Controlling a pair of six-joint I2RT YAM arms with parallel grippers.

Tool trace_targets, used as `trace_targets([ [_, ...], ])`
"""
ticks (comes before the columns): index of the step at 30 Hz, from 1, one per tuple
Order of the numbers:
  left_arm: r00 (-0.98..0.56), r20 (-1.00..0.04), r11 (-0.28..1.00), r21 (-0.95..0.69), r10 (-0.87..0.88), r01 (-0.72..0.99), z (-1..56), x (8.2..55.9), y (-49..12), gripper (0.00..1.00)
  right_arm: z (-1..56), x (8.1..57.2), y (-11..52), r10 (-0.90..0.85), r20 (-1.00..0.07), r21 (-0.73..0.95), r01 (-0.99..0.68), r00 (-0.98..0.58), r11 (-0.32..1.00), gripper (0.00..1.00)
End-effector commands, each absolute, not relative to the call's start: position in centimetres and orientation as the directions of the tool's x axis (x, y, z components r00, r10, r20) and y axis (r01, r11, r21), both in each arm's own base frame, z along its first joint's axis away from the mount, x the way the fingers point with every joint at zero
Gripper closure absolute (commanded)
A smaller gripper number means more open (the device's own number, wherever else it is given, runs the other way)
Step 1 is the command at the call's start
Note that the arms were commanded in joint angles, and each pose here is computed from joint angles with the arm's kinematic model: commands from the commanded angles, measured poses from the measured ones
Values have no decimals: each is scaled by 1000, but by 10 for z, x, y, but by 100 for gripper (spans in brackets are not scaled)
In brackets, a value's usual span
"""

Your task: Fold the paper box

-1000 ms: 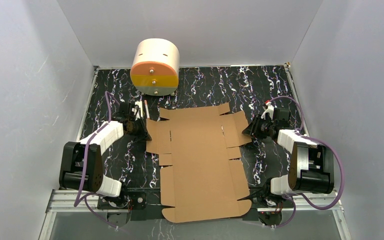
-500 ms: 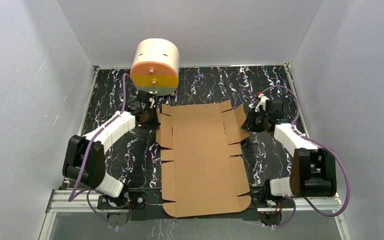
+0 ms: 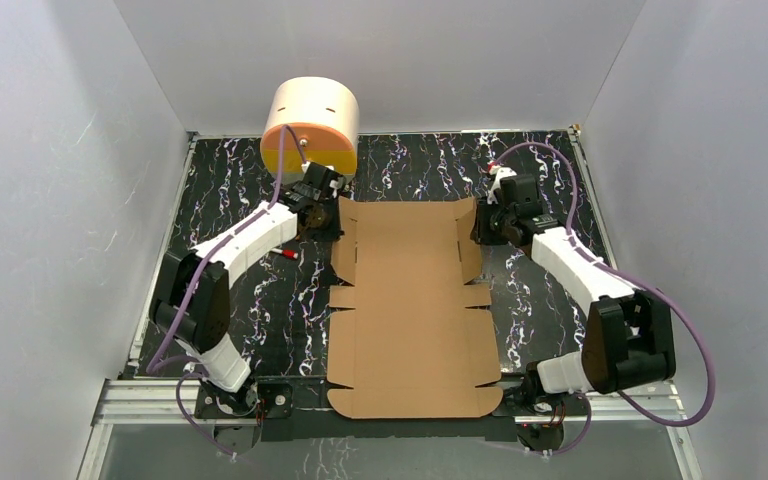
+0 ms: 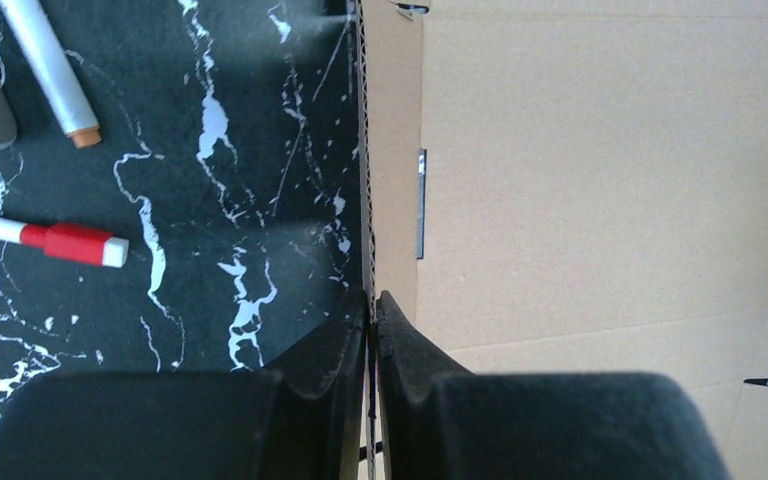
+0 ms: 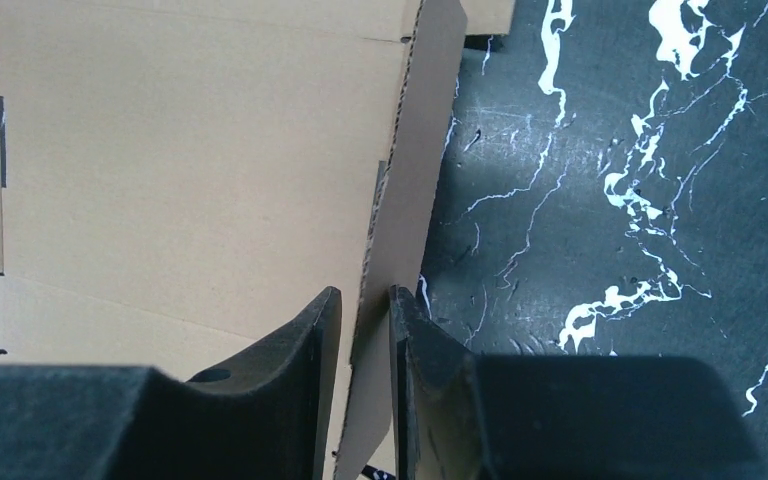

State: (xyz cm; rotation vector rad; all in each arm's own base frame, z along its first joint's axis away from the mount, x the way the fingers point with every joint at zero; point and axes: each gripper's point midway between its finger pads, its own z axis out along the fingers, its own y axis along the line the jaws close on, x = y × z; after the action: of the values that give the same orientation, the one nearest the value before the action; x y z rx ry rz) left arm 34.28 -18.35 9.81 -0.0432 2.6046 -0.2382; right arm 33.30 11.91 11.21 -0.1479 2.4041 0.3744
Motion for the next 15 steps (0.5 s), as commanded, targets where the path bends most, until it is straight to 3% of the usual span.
trace_targets([
  [1,-846,-531,986,-161,-51,41,113,354,-194,93,122,345,127,-7,-668,214,-201,-744,956,67],
  [6,-838,-544,994,-106,-39,23,113,353,-182,88,120,347,116,-7,-681,165,-164,-732,973,62],
  [15,-805,-581,991,-118,-120,-63,119,337,-150,61,108,333,98,25,-691,148,-107,-722,983,48],
])
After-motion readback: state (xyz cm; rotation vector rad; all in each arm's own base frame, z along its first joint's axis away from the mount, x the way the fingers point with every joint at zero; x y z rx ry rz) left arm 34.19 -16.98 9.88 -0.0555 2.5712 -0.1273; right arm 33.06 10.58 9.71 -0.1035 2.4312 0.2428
